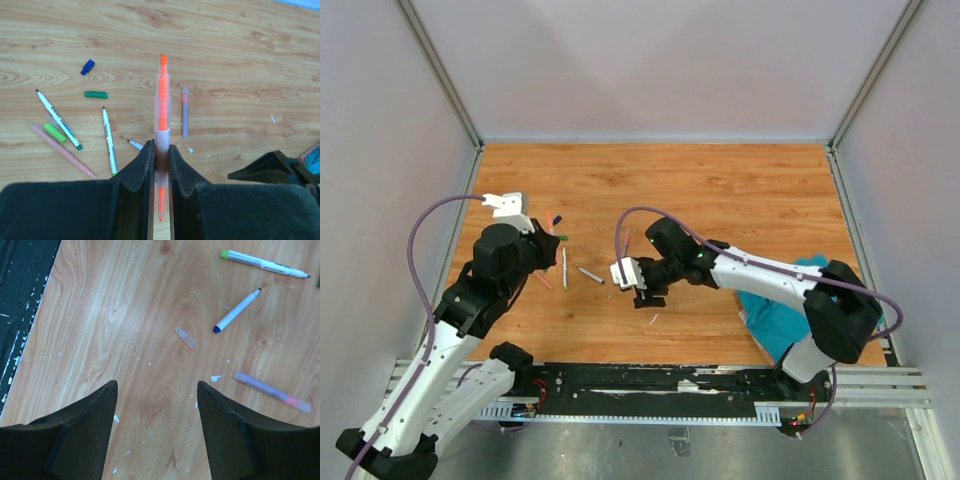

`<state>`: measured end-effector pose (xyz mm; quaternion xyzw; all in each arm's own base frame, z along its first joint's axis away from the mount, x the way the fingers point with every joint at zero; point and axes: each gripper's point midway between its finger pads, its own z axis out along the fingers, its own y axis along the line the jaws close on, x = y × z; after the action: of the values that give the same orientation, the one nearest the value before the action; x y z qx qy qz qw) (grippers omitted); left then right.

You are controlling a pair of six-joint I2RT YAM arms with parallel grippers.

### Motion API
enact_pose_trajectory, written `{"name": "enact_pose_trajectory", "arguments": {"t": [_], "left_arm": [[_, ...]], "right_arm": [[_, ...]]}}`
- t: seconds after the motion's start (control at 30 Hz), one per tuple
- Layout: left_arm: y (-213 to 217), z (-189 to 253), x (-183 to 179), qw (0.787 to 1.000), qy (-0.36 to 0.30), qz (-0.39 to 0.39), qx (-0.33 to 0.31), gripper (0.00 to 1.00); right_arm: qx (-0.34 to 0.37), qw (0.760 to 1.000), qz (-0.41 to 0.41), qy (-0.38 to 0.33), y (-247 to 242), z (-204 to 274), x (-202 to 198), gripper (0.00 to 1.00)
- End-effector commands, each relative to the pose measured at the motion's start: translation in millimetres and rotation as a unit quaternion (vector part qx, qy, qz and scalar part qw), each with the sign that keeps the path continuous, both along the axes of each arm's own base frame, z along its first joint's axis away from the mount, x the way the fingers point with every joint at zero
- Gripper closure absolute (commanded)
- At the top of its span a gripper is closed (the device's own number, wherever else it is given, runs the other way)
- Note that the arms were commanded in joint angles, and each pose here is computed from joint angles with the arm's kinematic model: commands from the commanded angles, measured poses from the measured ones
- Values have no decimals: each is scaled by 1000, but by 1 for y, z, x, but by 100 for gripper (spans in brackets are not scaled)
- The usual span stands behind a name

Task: Insert the pens into the pen caps
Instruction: Pick up the pen cap from the center of the board.

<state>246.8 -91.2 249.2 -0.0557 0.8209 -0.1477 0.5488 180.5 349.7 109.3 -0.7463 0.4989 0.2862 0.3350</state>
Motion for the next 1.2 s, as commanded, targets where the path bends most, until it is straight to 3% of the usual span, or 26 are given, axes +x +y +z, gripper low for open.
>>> {"name": "enact_pose_trajectory", "arguments": {"t": [0.0,0.33,0.8,1.17], "left_arm": [[7,17,-4,1000,-17,6,5,99],[33,36,-17,996,-67,61,-13,100],[41,40,-21,992,-91,81,-26,100],[39,39,-21,993,-90,73,-25,99]], "right_arm": [[-26,996,78,16,13,-8,-12,35],[-67,988,135,41,39,-32,-2,41],[-80,979,160,98,68,-52,2,58],[-101,975,165,107,73,-64,8,59]]}}
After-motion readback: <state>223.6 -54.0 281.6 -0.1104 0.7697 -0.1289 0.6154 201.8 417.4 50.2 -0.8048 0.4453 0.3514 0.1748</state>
